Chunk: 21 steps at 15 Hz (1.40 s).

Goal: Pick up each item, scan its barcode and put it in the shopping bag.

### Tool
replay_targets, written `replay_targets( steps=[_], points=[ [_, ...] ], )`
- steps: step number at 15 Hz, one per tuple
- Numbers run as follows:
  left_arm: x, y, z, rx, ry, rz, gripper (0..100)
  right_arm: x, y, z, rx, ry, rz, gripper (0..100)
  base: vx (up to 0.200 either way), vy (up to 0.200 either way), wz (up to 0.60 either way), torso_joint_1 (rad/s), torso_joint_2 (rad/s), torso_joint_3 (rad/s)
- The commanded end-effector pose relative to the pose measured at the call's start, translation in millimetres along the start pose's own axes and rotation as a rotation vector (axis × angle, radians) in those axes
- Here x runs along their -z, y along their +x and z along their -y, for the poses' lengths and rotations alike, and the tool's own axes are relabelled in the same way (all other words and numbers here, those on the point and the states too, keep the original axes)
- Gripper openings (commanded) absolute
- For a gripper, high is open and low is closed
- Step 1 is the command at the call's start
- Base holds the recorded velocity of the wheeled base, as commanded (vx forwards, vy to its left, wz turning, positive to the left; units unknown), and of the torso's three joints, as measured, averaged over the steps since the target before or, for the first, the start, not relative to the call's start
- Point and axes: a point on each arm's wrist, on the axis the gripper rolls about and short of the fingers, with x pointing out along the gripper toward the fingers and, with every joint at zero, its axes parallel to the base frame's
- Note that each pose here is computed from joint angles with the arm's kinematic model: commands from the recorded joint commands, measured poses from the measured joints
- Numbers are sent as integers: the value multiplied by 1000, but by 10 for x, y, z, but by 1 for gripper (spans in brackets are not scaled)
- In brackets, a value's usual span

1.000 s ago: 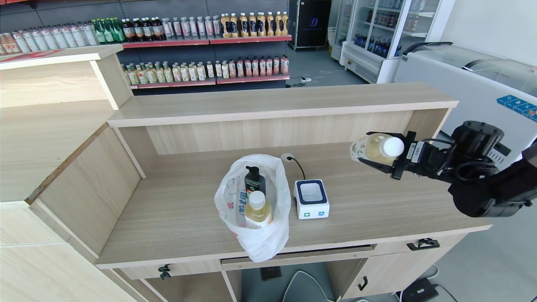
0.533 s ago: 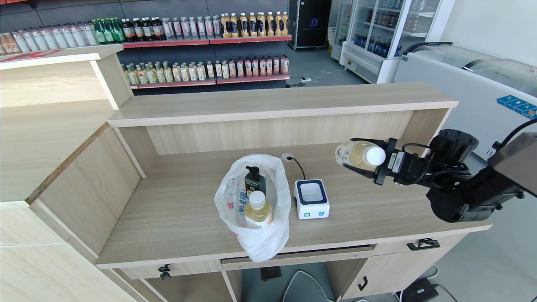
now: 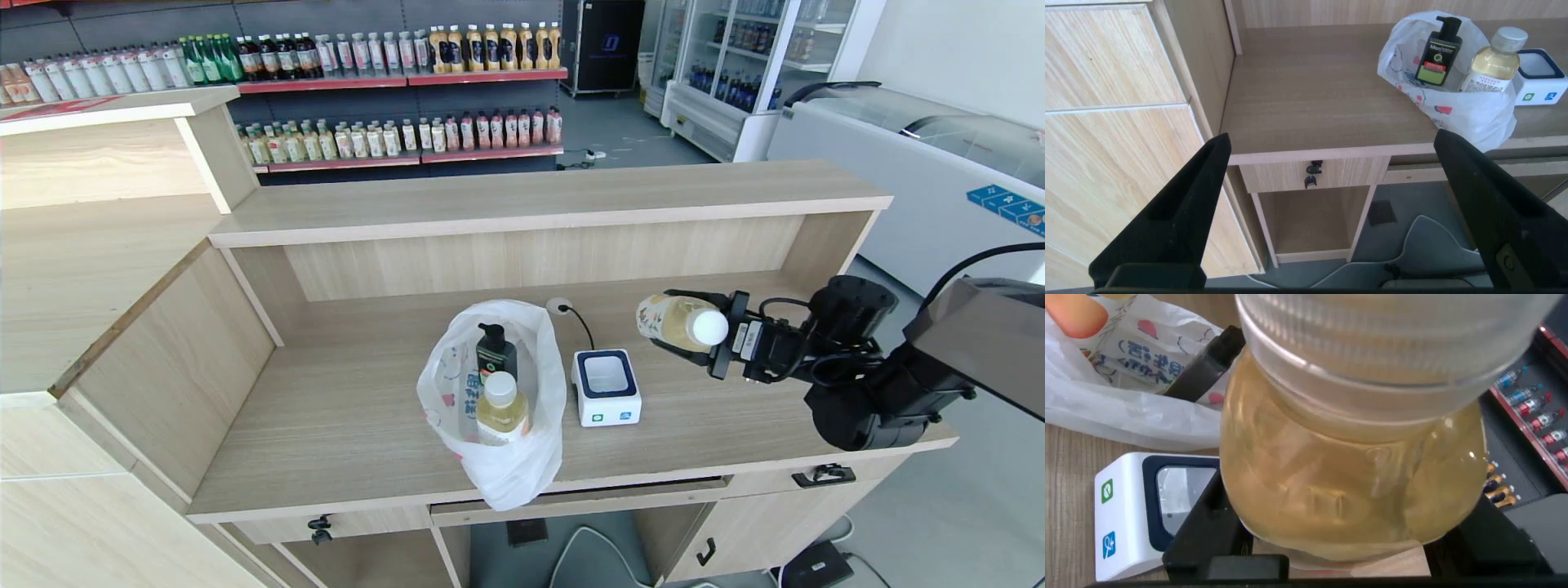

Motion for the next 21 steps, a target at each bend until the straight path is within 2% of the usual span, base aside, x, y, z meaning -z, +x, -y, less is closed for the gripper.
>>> replay_targets(
  steps=[1,8,21],
  points=[
    [0,0,0,0,0,0,100,27,23,-72,-9,12,2,0,0,0,0,0,0,0],
    [0,0,0,0,0,0,100,89,5,-210,-20,27,-6,0,0,0,0,0,0,0],
    [0,0,0,0,0,0,100,193,-46,-251,-16,-16,-25,0,0,0,0,0,0,0]
  ],
)
